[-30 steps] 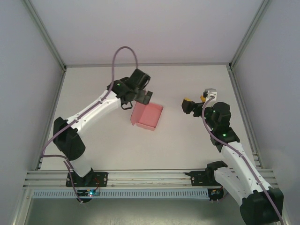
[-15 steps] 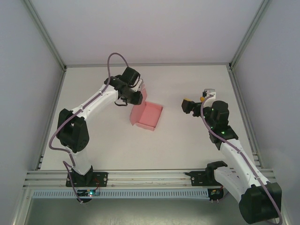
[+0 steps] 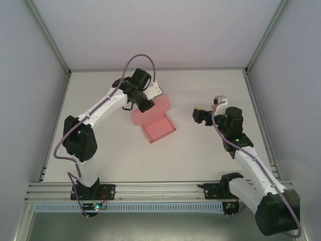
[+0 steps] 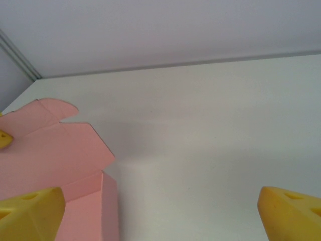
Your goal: Assemble paper box
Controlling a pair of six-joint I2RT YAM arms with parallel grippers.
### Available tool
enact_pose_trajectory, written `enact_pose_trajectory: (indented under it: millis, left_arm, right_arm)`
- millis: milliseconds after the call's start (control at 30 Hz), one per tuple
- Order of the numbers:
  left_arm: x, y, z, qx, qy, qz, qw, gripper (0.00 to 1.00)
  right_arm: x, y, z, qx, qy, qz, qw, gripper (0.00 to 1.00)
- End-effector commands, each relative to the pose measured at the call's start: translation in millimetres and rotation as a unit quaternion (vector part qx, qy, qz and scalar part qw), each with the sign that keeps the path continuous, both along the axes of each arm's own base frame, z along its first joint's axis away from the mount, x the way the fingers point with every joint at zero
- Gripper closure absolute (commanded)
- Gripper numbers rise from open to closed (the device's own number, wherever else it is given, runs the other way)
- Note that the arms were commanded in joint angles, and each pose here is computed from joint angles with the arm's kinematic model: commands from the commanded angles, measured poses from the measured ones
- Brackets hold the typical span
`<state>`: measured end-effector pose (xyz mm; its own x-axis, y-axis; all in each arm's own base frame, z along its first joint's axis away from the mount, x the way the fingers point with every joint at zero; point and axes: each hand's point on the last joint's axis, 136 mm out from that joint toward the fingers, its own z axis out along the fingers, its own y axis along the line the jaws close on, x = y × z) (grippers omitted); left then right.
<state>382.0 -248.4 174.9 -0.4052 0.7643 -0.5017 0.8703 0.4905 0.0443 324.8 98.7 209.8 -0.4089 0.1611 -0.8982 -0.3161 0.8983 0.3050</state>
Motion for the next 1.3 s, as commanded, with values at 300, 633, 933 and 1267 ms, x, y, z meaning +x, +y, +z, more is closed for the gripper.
enact_pose_trajectory:
  millis: [300,633,933,1267]
  left_arm:
    - [-15,-32,-2,0.024,-0.018,-0.207,0.978,0.66]
    - [-14,21,-7,0.09,-0.024,-0.13,0.987,0.0]
    - [-25,41,-30,0.091,0.014,-0.108,0.99,0.25]
    - [-26,47,-40,0.103,0.027,-0.107,0.989,0.51]
  right_arm:
    - [-10,49,-10,-0.051,-0.018,0.194,0.98,0.02]
    - [11,86,-21,-0.132,0.001,0.295,0.946,0.03]
    - [20,112,-48,-0.192,0.066,0.372,0.906,0.23]
    - [24,122,-64,-0.213,0.092,0.38,0.895,0.43]
